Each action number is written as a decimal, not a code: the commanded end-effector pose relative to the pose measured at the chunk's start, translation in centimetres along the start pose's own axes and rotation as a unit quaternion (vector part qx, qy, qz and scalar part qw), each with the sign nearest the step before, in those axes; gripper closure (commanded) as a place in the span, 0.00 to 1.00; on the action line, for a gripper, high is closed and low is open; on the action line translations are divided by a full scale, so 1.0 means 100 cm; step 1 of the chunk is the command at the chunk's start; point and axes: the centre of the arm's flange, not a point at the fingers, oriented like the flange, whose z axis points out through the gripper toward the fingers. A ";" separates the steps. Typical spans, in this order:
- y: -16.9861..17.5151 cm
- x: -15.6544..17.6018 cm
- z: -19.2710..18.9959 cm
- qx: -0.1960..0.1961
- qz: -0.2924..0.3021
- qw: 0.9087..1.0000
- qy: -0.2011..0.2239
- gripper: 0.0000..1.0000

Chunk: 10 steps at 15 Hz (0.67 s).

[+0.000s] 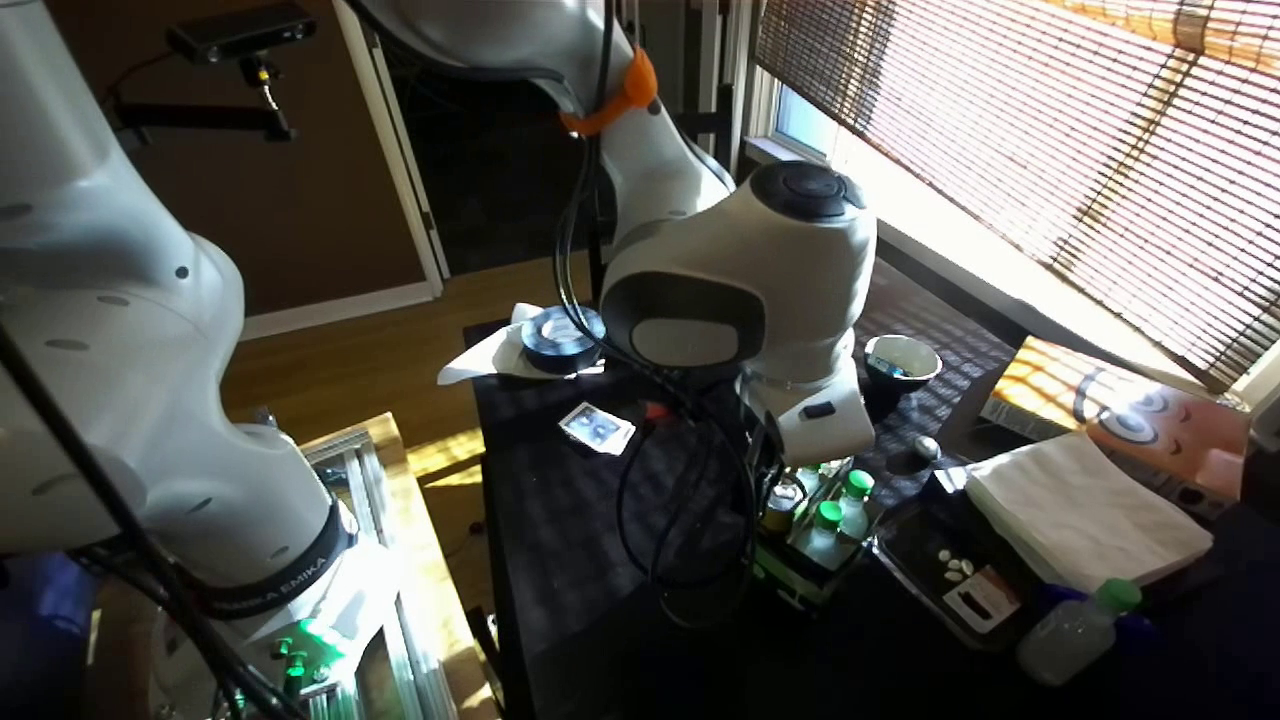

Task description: Remove the can from the holder

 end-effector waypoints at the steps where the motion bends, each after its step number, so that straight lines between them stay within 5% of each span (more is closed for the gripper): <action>1: -0.008 0.019 0.018 -0.003 -0.008 1.000 -0.004 0.00; 7: 0.001 0.021 0.015 -0.030 -0.022 0.999 0.000 0.00; 10: 0.000 0.002 0.004 0.000 -0.061 0.998 -0.033 0.00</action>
